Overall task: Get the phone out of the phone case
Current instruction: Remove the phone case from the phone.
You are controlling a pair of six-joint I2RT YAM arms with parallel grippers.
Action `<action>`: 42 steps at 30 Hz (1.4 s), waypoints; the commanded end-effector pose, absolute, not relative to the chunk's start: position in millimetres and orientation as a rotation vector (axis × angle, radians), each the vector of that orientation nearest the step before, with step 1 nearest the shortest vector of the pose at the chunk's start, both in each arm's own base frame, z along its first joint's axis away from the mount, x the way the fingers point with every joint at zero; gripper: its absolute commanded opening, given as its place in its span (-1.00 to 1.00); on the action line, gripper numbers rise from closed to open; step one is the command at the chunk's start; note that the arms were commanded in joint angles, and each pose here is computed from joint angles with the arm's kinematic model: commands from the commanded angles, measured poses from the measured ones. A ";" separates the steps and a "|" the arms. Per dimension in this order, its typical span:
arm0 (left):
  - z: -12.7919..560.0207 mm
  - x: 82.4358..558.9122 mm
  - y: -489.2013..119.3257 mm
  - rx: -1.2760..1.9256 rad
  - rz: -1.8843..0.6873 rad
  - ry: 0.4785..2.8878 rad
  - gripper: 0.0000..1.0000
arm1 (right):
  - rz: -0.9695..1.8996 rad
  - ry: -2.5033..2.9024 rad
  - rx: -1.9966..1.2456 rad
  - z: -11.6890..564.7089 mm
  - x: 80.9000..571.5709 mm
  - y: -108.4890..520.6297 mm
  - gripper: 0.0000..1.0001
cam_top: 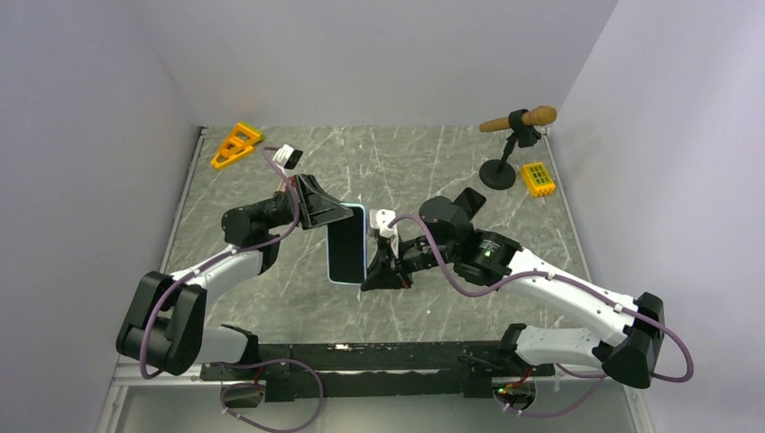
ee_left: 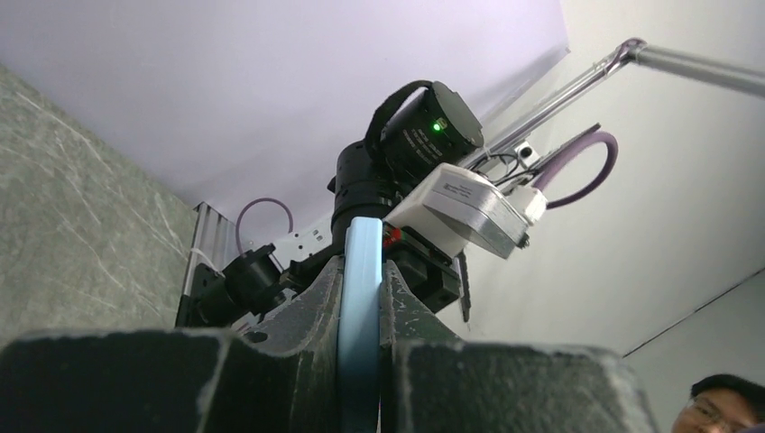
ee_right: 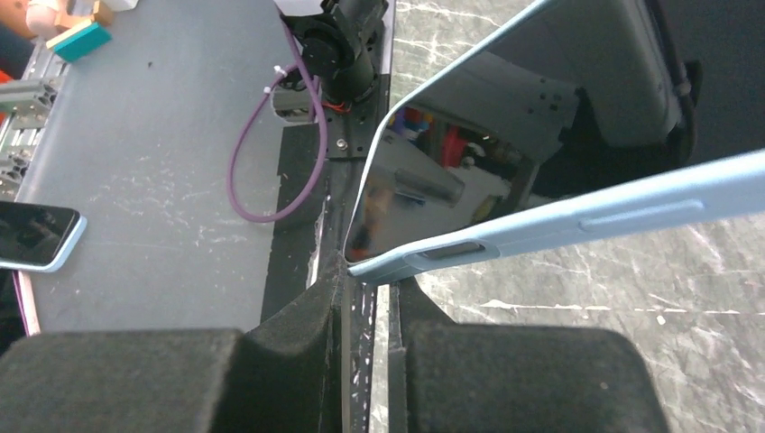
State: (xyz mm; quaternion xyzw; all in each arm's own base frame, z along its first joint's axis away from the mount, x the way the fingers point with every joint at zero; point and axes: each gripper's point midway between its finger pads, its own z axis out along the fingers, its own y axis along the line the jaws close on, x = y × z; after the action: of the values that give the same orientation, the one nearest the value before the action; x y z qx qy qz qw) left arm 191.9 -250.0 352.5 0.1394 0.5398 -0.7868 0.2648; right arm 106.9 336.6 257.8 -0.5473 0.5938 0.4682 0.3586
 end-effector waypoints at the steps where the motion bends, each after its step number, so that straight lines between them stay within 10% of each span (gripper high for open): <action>1: 350.2 175.0 -265.4 0.323 -2.313 1.562 -1.00 | 0.927 1.043 -1.268 371.9 162.9 360.7 -1.00; 11: 341.4 171.8 -273.5 0.290 -2.337 1.575 -1.00 | 0.795 1.127 -1.110 382.3 198.7 356.1 -1.00; 18: 362.4 173.6 -263.9 0.220 -2.345 1.419 -1.00 | 0.460 1.708 -0.315 297.4 283.2 270.0 -1.00; 23: 357.8 187.2 -260.5 0.148 -2.180 1.418 -1.00 | 0.658 1.952 -0.306 238.0 243.5 275.2 -1.00; 31: 342.0 206.3 -249.2 0.083 -1.905 1.508 -1.00 | 0.979 1.976 -0.406 248.5 178.7 272.5 -0.18; 42: 337.6 218.9 -223.0 -0.100 -1.745 1.497 -1.00 | 1.719 1.815 -0.544 309.9 104.3 324.5 -0.14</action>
State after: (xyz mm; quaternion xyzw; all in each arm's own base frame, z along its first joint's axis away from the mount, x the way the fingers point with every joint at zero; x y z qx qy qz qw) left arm 211.1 -236.4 324.8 -0.0149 0.6117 -0.7017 0.3649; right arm 133.3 308.4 276.8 -0.1901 0.7394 0.5458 0.3454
